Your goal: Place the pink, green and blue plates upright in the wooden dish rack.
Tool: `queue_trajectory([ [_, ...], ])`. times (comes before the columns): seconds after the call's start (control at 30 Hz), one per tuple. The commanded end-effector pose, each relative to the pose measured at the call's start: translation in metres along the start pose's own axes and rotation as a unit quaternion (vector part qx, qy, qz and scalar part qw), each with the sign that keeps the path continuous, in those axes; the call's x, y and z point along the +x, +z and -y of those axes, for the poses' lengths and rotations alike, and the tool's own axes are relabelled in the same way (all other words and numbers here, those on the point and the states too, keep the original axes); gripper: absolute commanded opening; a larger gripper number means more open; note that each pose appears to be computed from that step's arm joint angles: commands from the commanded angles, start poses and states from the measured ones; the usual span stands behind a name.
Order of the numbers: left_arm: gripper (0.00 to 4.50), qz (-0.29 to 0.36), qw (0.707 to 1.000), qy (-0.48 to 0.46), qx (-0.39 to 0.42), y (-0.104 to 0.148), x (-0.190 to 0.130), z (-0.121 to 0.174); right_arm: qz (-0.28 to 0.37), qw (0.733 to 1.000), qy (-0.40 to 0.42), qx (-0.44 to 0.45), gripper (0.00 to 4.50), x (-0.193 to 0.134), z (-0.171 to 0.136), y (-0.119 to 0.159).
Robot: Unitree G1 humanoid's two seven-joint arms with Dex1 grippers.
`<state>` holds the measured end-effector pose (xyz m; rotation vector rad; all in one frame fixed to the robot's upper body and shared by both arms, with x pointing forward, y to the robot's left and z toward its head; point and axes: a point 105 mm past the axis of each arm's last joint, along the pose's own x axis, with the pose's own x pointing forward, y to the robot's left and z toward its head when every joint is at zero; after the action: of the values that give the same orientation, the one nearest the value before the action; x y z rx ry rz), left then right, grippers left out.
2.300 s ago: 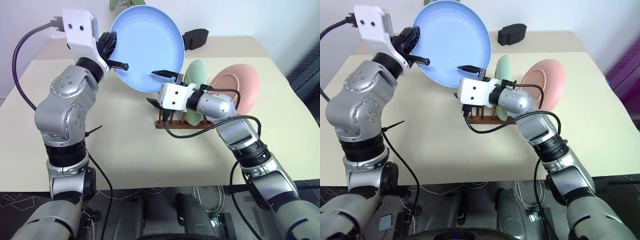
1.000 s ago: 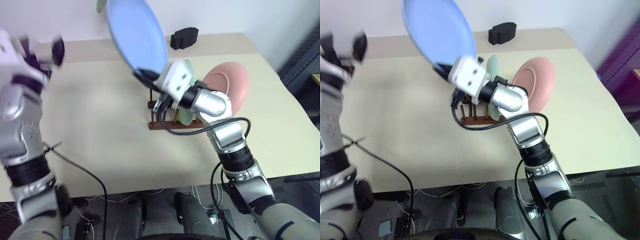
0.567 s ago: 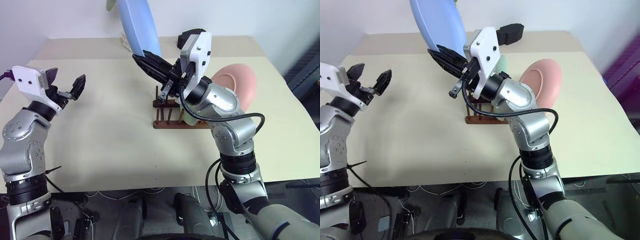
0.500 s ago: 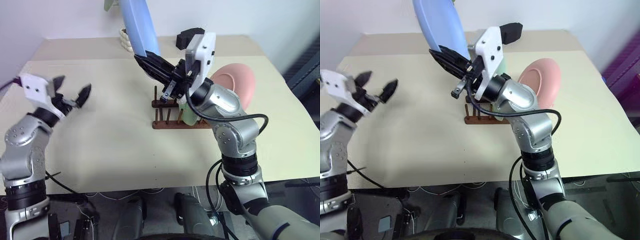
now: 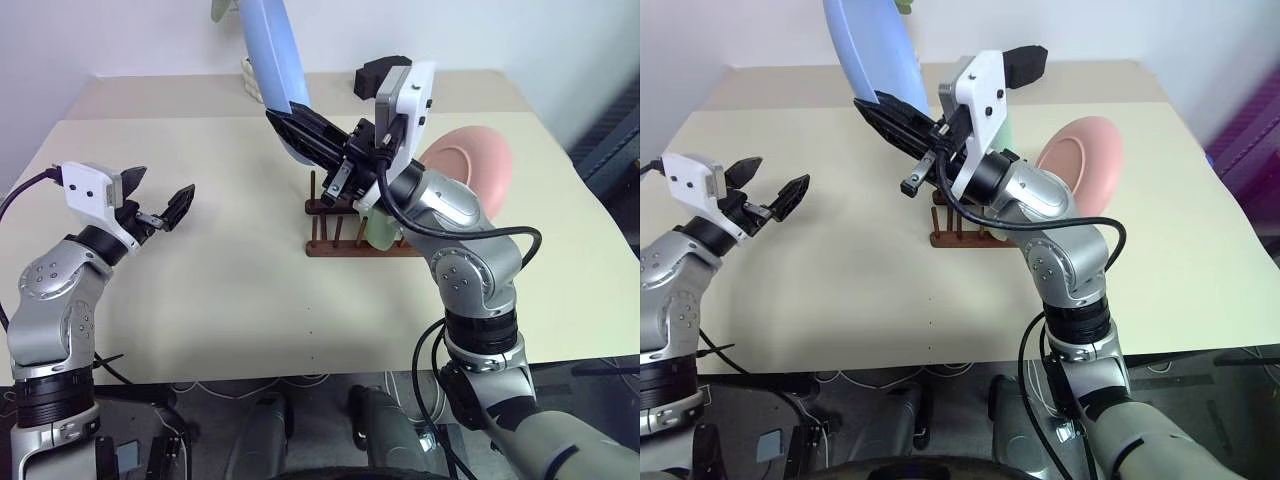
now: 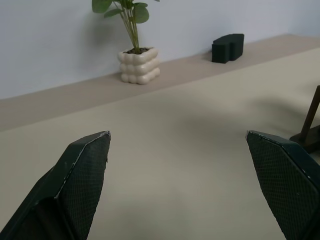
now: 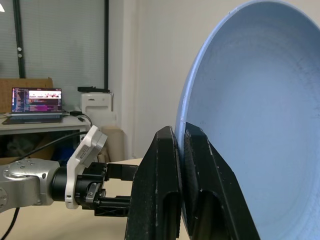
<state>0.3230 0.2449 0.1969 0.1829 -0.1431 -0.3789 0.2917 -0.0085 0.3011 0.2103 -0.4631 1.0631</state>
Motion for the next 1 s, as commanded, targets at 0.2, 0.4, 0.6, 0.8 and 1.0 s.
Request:
queue_trajectory([
  [0.2,4.45,-0.027,0.993,-0.114,0.000,-0.019,0.000,0.053,-0.003,0.986,-0.116,0.123,0.00,-0.023,0.012,-0.006],
  [0.4,4.45,-0.026,0.993,-0.114,0.002,-0.018,0.001,0.053,-0.008,0.984,-0.126,0.129,0.00,-0.024,0.014,-0.007],
  [0.6,4.45,-0.024,0.993,-0.113,0.005,-0.018,0.002,0.052,-0.016,0.982,-0.128,0.138,0.00,-0.024,0.011,-0.010],
  [0.8,4.45,-0.023,0.993,-0.114,0.005,-0.019,0.002,0.051,-0.025,0.982,-0.115,0.148,0.00,-0.024,0.003,-0.014],
  [1.0,4.45,-0.023,0.993,-0.115,0.004,-0.020,0.002,0.052,-0.032,0.979,-0.126,0.156,0.00,-0.027,0.005,-0.018],
])
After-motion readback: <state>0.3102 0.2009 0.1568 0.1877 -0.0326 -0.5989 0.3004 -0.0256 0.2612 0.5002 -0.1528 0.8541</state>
